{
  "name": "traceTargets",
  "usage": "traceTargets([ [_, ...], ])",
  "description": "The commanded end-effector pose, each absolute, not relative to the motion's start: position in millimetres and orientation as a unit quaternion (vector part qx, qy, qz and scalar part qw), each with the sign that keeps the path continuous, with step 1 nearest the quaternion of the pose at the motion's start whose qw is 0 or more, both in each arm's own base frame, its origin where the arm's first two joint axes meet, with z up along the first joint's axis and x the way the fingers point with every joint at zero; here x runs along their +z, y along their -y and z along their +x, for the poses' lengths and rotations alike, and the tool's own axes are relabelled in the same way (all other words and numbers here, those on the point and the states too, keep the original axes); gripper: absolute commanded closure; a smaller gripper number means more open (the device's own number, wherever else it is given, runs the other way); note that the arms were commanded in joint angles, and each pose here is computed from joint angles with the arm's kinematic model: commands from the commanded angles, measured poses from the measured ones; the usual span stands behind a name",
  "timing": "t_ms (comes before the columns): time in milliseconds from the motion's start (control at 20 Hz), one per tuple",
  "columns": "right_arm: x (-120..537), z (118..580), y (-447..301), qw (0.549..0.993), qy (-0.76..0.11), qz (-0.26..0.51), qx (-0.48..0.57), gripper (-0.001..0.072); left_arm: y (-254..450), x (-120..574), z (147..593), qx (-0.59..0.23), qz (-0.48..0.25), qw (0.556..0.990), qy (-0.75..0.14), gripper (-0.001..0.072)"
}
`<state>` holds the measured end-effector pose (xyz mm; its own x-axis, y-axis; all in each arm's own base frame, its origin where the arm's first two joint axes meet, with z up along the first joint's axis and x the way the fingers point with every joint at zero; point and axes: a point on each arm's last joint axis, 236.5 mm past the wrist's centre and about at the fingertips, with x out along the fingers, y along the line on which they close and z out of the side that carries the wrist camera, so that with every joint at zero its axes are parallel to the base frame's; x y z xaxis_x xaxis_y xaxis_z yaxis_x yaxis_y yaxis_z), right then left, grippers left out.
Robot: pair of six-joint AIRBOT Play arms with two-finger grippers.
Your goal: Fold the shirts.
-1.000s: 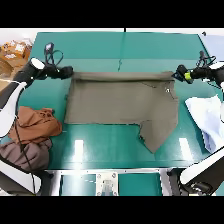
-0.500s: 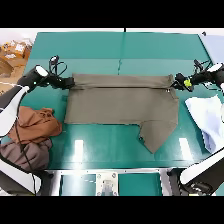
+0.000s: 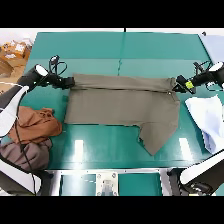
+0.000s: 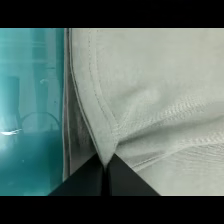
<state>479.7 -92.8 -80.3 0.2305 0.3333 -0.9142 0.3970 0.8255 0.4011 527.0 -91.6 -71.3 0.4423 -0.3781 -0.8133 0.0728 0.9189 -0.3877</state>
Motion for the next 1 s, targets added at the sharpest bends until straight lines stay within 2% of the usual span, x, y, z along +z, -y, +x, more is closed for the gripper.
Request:
traceTargets([
  [0,-88.9,470.6,88.3,0.715,-0.635,0.292,-0.023,0.0644,94.2,-70.0,523.3,-0.142,-0.148,0.83,-0.518,0.0682],
  [50,-89.8,469.3,88.7,0.714,-0.637,0.29,-0.024,0.0472,95.6,-71.1,519.8,-0.145,-0.148,0.826,-0.524,0.0674],
  [100,-89.2,466.8,93.1,0.713,-0.64,0.285,-0.028,0.0394,98.0,-71.9,513.8,-0.151,-0.148,0.818,-0.535,0.0369],
  [150,-87.2,461.4,101.1,0.71,-0.648,0.276,-0.034,0.04,101.1,-73.3,505.0,-0.159,-0.148,0.806,-0.55,0.0035],
  [200,-83.8,454.1,110.9,0.702,-0.658,0.269,-0.047,0.0401,102.6,-72.6,493.7,-0.17,-0.147,0.79,-0.571,-0.0005],
  [250,-79.0,444.6,123.2,0.691,-0.669,0.266,-0.065,0.0436,101.1,-69.2,483.0,-0.18,-0.146,0.773,-0.59,-0.0005],
  [300,-72.9,436.2,133.0,0.684,-0.675,0.266,-0.077,0.0535,96.6,-63.0,473.1,-0.18,-0.154,0.755,-0.612,-0.0004],
  [350,-65.7,428.2,137.2,0.677,-0.679,0.271,-0.078,0.0669,89.0,-54.8,462.3,-0.172,-0.171,0.733,-0.636,-0.0003],
  [400,-57.8,421.6,138.9,0.673,-0.683,0.274,-0.079,0.0694,81.9,-44.1,451.1,-0.169,-0.186,0.711,-0.657,0.0166],
  [450,-49.4,417.9,139.6,0.673,-0.681,0.277,-0.082,0.0695,76.2,-33.7,441.7,-0.171,-0.192,0.695,-0.671,0.0512],
  [500,-39.9,415.0,140.5,0.677,-0.674,0.28,-0.088,0.0695,71.0,-22.2,433.8,-0.176,-0.192,0.686,-0.679,0.0686],
  [600,-19.0,403.3,134.8,0.688,-0.664,0.279,-0.092,0.0696,62.3,-5.5,429.3,-0.164,-0.191,0.691,-0.678,0.0686],
  [700,-4.2,378.5,129.3,0.689,-0.657,0.286,-0.11,0.0696,48.2,3.9,418.4,-0.132,-0.156,0.702,-0.682,0.0686],
  [800,1.6,339.7,125.1,0.69,-0.643,0.3,-0.143,0.0696,52.7,9.8,395.9,-0.124,-0.133,0.712,-0.679,0.0686],
  [900,-4.1,282.3,112.5,0.674,-0.637,0.329,-0.178,0.0694,69.3,8.6,365.1,-0.128,-0.125,0.723,-0.667,0.0686],
  [950,-11.1,254.5,102.0,0.659,-0.638,0.348,-0.192,0.0655,77.5,5.7,347.4,-0.125,-0.127,0.729,-0.661,0.0686],
])
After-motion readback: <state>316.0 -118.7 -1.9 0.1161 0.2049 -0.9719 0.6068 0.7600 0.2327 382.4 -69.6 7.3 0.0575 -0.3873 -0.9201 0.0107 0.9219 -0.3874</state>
